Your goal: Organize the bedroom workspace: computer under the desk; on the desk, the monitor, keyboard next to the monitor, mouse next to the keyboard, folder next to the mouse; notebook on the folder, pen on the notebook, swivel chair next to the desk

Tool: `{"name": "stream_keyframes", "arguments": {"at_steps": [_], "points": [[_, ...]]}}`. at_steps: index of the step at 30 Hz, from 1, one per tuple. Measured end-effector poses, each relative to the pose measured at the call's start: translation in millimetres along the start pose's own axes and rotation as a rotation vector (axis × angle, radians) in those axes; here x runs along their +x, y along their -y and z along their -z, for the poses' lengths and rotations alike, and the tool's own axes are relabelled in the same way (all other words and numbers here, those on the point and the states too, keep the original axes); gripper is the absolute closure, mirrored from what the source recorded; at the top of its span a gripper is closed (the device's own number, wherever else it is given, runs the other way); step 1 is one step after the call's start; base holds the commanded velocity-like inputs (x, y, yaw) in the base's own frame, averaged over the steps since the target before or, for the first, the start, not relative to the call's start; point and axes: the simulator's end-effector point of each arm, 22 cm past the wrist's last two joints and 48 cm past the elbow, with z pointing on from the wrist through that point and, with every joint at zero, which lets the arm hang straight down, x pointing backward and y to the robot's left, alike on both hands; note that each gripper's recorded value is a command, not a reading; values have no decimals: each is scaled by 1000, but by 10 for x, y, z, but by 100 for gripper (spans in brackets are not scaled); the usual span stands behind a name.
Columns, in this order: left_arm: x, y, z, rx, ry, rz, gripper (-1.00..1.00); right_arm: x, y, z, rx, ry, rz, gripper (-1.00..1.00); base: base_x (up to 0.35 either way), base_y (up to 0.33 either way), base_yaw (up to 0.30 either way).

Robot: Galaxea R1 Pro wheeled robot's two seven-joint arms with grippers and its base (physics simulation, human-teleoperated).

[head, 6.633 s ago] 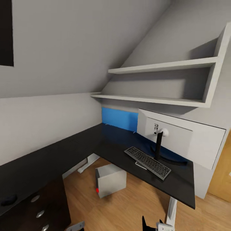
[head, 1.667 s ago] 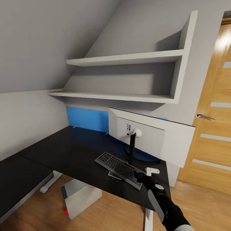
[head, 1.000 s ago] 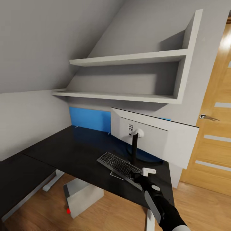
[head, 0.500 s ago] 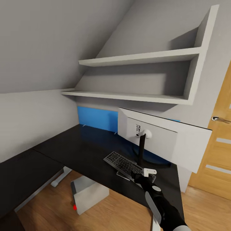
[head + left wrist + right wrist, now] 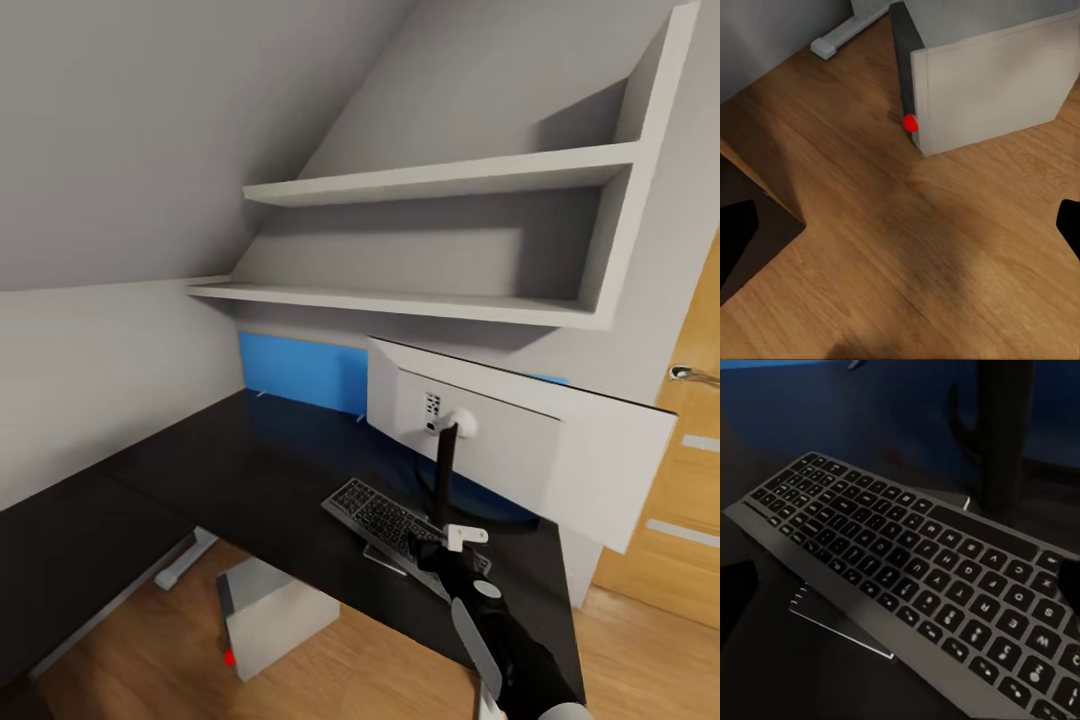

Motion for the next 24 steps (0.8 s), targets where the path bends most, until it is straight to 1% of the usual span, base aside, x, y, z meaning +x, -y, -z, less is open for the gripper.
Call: {"name": "stream_keyframes", "arguments": {"at_steps": [5, 10, 14, 18, 20, 24], "points": [[2, -7, -3, -2, -1, 0, -100, 27, 9, -4, 2, -5, 1, -100, 71, 0, 0], [-6, -15, -2, -4, 2, 2, -100, 29, 18, -3, 3, -6, 3, -100, 224, 0, 0], [-8, -37, -7, -7, 3, 1, -100, -3, 44, -2, 7, 10, 3, -100, 285, 0, 0], [-5, -39, -9, -7, 2, 0, -100, -13, 74, -8, 12, 34, 3, -100, 124, 0, 0], [-5, -23, -7, -4, 2, 0, -100, 87, 115, -18, 23, 27, 16, -100, 38, 0, 0], [-17, 11, -1, 2, 7, 0, -100, 272, 180, -27, 41, -4, 61, -100, 14, 0, 0]]}}
